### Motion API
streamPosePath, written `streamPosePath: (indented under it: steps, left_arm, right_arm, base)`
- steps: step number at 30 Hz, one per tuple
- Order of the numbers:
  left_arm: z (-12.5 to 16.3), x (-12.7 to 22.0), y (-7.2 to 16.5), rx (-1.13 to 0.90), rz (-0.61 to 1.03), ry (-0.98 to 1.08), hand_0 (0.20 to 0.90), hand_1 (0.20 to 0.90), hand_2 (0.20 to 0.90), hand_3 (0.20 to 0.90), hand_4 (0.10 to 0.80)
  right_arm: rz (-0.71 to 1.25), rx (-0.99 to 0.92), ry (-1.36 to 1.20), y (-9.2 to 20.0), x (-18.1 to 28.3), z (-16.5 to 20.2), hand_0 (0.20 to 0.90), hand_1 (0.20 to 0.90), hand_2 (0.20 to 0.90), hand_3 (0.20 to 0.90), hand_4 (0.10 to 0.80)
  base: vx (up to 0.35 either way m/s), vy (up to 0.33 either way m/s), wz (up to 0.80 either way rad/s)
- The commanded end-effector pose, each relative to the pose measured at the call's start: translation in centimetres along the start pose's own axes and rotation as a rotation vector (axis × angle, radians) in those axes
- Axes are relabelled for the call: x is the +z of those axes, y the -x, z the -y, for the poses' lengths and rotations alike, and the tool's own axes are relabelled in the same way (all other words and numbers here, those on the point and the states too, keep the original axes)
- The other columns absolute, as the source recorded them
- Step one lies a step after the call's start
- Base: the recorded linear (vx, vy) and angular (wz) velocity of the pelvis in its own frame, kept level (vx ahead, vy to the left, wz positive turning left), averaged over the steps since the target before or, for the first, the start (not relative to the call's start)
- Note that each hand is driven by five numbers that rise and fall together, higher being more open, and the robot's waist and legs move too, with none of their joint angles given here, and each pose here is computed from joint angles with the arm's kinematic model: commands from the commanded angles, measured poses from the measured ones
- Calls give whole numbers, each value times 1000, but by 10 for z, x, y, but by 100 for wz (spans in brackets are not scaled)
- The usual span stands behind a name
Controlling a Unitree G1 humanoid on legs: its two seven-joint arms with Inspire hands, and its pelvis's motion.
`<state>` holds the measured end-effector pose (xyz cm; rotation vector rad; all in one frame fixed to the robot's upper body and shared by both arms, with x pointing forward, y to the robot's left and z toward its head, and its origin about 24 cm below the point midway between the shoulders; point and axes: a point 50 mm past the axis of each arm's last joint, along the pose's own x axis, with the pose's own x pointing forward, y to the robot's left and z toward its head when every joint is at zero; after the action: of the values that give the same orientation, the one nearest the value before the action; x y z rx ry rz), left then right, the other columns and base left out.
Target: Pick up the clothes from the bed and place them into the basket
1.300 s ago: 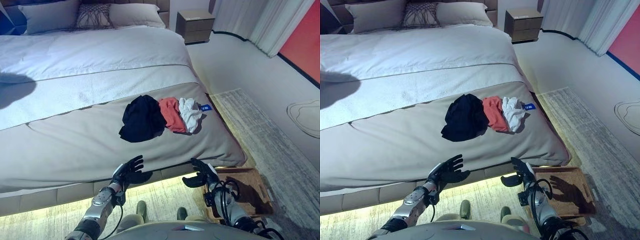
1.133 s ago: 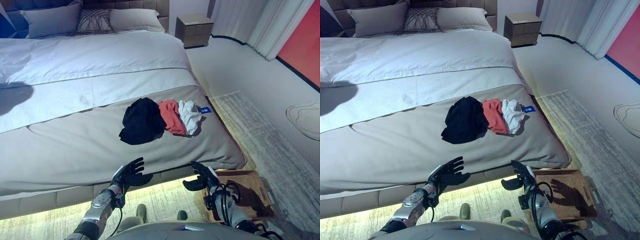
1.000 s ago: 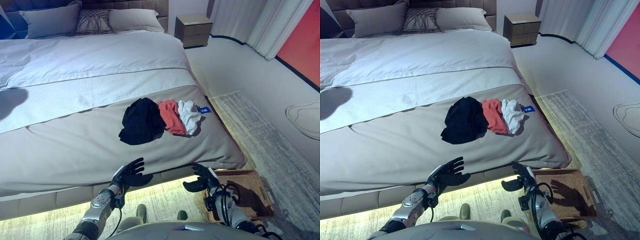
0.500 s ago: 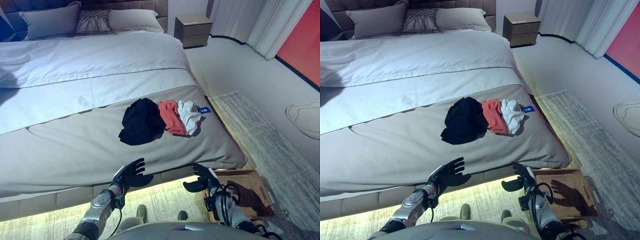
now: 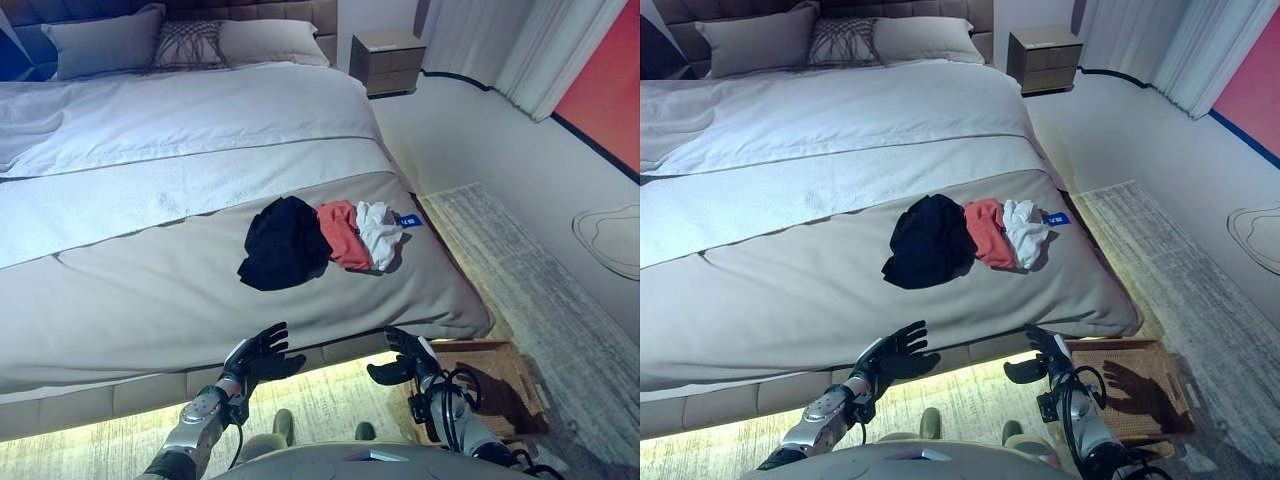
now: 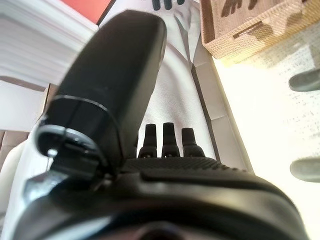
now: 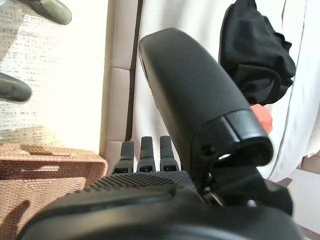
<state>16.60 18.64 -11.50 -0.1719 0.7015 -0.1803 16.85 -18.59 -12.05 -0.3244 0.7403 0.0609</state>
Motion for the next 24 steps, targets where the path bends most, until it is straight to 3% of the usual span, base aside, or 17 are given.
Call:
streamPosePath:
  steps: [1,7,13,16,18,24]
  left_arm:
    - [10,47,-13,-72,208,47,900,900,900,900,800]
    - [17,76,-23,-114,275,-33,900,900,900,900,800]
    - [1,61,-12,-51,229,-12,900,900,900,900,800]
    - [5,80,-13,-58,289,-14,900,900,900,900,800]
    - [10,104,-19,-74,364,-33,900,900,900,900,800]
    - [13,108,-15,-97,406,-19,900,900,900,900,800]
  right_arm:
    - [207,-113,-23,-10,50,18,900,900,900,900,800]
    - [209,-135,-92,-17,61,26,900,900,900,900,800]
    - [273,-161,-51,-11,65,26,900,900,900,900,800]
    - [437,-305,-44,-16,117,46,900,900,900,900,800]
    - [583,-436,-27,-19,179,69,900,900,900,900,800]
    - [728,-679,-34,8,246,137,900,900,900,900,800]
  base:
    - [54,261,13]
    - [97,247,-12]
    - [176,22,10]
    - [-31,-204,0]
    - [-102,-295,18]
    - [45,-218,37]
